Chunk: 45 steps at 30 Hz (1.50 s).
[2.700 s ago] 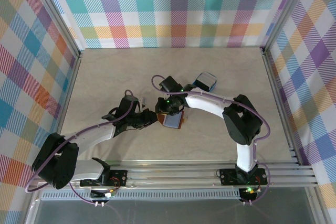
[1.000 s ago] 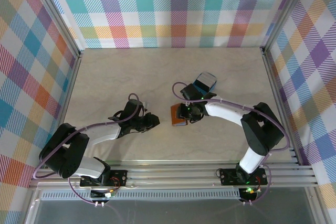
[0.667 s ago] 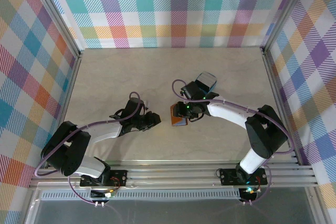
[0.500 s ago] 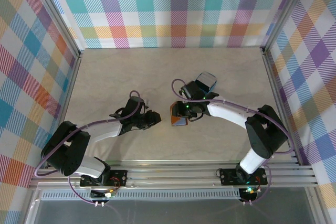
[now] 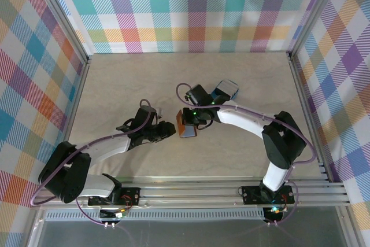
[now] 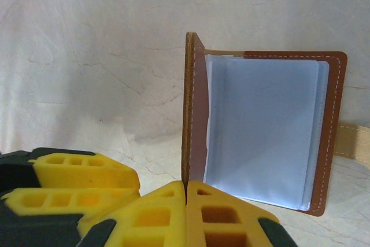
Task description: Put the credit cards into the card holder
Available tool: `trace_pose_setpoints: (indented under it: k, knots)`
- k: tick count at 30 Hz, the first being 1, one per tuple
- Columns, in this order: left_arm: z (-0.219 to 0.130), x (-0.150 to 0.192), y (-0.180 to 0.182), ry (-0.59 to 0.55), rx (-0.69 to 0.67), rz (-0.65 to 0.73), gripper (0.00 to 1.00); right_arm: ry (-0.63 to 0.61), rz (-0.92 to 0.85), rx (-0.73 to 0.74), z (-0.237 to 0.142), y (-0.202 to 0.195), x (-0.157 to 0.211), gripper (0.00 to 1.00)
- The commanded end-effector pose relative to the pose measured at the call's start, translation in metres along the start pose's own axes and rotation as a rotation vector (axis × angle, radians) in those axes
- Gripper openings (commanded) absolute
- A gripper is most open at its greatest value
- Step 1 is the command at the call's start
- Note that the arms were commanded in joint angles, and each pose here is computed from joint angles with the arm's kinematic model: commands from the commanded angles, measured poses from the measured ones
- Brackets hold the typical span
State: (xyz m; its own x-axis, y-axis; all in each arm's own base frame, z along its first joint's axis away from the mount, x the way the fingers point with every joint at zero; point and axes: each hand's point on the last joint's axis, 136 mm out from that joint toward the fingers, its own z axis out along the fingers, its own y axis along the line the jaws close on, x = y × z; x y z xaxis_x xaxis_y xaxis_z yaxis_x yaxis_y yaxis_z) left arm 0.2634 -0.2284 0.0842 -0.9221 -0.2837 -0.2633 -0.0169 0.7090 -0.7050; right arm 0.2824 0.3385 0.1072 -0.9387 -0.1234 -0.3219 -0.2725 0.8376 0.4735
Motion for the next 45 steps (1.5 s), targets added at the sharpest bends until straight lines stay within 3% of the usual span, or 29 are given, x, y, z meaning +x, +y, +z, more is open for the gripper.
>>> trace_pose_setpoints:
  k: [1,16,28,34,38,45]
  knots:
    - [-0.007,0.001,0.010,-0.003,-0.029,0.006,0.29,0.026,-0.004,0.070,0.002,-0.006,0.006,0.00]
    - [-0.022,0.006,0.007,-0.002,-0.020,0.027,0.32,-0.031,-0.084,0.529,-0.041,-0.047,0.012,0.00]
    - [-0.024,0.003,0.005,-0.007,-0.026,0.029,0.32,0.045,-0.147,0.592,-0.006,-0.036,0.017,0.00]
    - [-0.032,0.004,0.012,-0.036,-0.049,-0.003,0.32,0.063,-0.152,0.548,0.008,-0.023,0.014,0.00]
    - [-0.030,0.007,0.014,-0.016,-0.050,-0.007,0.32,0.062,-0.132,0.461,0.013,-0.008,0.014,0.21]
    - [-0.029,0.009,0.017,-0.015,-0.047,-0.015,0.32,0.085,-0.034,0.244,0.033,0.015,0.013,0.26]
